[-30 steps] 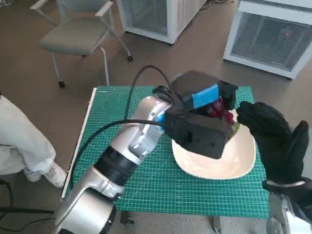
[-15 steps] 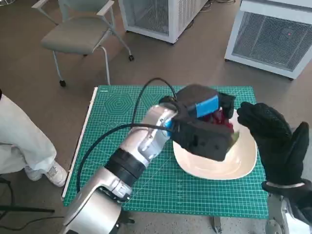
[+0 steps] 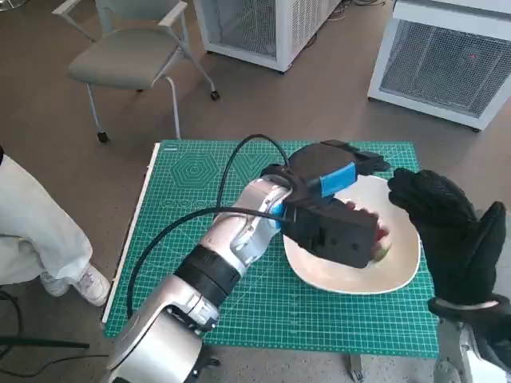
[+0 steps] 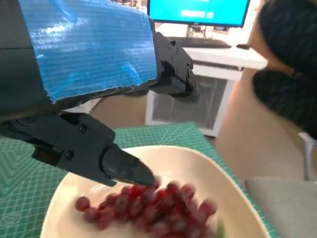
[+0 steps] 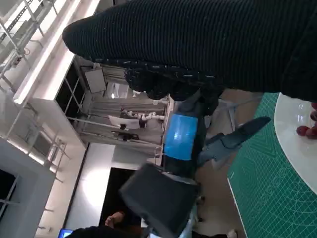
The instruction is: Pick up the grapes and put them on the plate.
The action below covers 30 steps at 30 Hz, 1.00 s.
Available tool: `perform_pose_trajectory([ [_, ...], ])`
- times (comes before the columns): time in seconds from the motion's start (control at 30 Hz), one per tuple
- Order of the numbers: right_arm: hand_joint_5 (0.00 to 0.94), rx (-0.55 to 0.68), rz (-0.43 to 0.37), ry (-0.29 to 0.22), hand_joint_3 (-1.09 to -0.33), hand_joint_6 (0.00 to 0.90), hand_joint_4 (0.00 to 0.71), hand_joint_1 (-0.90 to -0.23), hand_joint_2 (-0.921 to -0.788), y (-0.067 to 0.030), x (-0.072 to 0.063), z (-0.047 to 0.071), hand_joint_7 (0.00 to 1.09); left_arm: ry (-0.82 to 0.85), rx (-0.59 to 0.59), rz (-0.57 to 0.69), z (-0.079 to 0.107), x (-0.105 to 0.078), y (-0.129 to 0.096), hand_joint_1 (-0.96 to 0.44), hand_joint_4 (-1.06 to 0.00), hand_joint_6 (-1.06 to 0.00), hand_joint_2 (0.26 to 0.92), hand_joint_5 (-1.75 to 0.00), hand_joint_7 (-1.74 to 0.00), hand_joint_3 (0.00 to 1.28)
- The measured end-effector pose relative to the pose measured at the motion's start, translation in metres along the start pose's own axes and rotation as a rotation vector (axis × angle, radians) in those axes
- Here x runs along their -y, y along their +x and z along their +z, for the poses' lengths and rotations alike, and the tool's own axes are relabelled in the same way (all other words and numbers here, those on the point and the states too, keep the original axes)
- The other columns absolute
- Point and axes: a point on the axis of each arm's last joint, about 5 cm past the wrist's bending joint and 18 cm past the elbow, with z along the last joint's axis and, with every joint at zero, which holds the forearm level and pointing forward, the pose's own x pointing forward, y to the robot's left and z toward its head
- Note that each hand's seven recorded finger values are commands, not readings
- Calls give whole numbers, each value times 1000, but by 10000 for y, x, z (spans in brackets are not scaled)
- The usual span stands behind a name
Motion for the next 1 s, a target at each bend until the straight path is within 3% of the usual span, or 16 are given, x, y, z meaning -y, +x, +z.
perform_pose_trajectory([
  [0.23,842,2,0,-1,-609,227,426,-341,-921,-3,-1,-1,1000,-12,-4,9,-17,-9,-7,-654,-189,-386,921,-2,-83,35],
  [0.47,840,0,6,3,-609,227,422,-343,-921,1,-16,-7,1000,-84,-6,53,-143,-30,-91,-596,-201,-427,921,-6,-94,41],
  [0.77,839,-1,9,5,-608,228,421,-346,-921,-3,-24,-7,999,-358,47,206,-523,-4,-430,-570,-242,-424,921,-17,-73,88],
  [1.0,841,-5,10,9,-606,228,420,-351,-921,-3,-27,-10,1000,-704,97,328,-917,197,-810,-572,-273,-391,921,-20,-41,131],
])
